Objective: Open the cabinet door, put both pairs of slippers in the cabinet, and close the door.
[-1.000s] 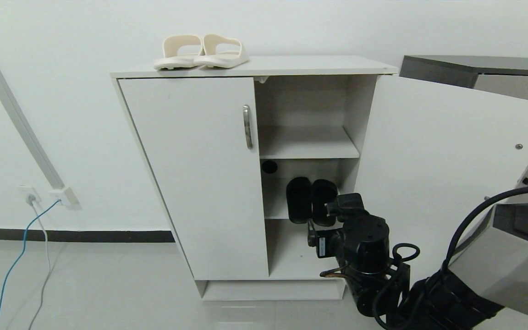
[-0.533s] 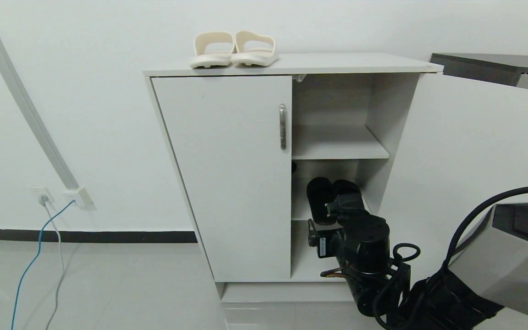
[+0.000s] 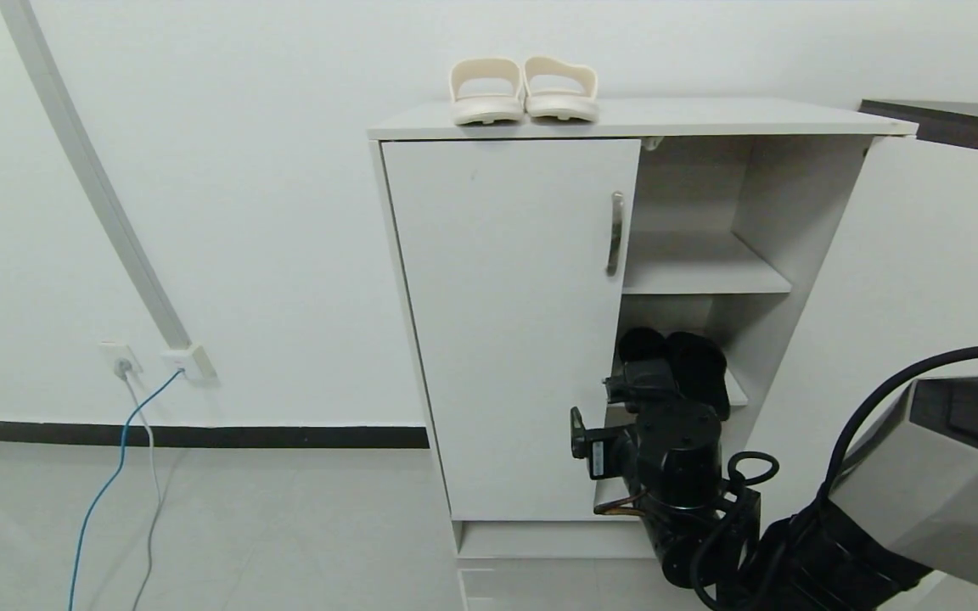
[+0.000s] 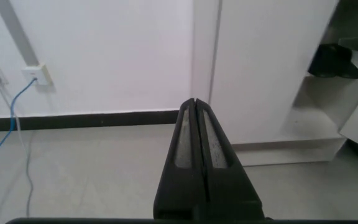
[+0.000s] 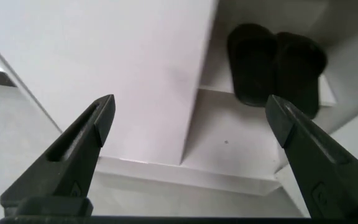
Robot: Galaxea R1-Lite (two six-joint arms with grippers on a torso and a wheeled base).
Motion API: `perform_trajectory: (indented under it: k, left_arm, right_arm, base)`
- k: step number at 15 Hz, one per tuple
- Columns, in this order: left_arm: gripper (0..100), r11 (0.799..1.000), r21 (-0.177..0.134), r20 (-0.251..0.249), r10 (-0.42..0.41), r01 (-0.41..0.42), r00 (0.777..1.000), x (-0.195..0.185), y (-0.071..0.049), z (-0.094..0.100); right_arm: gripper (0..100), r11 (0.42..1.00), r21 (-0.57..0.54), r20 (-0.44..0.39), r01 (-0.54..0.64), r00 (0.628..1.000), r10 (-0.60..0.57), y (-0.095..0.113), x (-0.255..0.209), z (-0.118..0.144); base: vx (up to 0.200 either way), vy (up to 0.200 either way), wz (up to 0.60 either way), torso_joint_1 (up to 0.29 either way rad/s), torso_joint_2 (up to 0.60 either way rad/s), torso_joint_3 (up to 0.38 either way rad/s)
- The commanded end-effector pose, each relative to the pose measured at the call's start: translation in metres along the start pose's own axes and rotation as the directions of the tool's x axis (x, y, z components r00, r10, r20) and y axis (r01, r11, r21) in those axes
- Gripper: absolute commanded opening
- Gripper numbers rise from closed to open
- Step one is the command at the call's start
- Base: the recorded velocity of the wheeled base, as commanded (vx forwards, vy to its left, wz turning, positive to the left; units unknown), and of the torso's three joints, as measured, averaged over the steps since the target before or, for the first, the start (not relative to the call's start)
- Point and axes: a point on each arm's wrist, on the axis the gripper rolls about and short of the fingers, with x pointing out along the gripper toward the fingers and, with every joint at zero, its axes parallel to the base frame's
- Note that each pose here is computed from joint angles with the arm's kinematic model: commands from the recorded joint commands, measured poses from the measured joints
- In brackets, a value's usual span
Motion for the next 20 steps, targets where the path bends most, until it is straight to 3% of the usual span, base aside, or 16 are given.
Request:
perform_trajectory:
  k: [1, 6, 20]
  left_arm:
    - [0, 1.0, -0.001, -0.001, 0.001, -0.001, 1.0, 0.0001, 0.0, 0.0]
    - [0, 1.0, 0.004, -0.002, -0.001, 0.001, 1.0, 0.0001, 0.0, -0.0002]
    - [0, 1.0, 0.001, -0.001, -0.001, 0.001, 1.0, 0.0001, 0.0, 0.0]
  right_arm:
    - [100, 1.0, -0.001, 0.001, -0.001, 1.0, 0.001, 0.0003, 0.0002, -0.0005]
    - [100, 1.0, -0.013, 0.042, -0.011, 0.999, 0.011, -0.0042, -0.0051, -0.0014]
    - [100, 0.999, -0.036, 0.032, -0.014, 0.999, 0.015, -0.0056, -0.0079, -0.0058]
  base:
    - [0.0, 0.0, 0.0, 0.0, 0.0, 0.0]
    - [0.0, 0.0, 0.0, 0.0, 0.0, 0.0]
    - [0.0, 0.0, 0.0, 0.0, 0.0, 0.0]
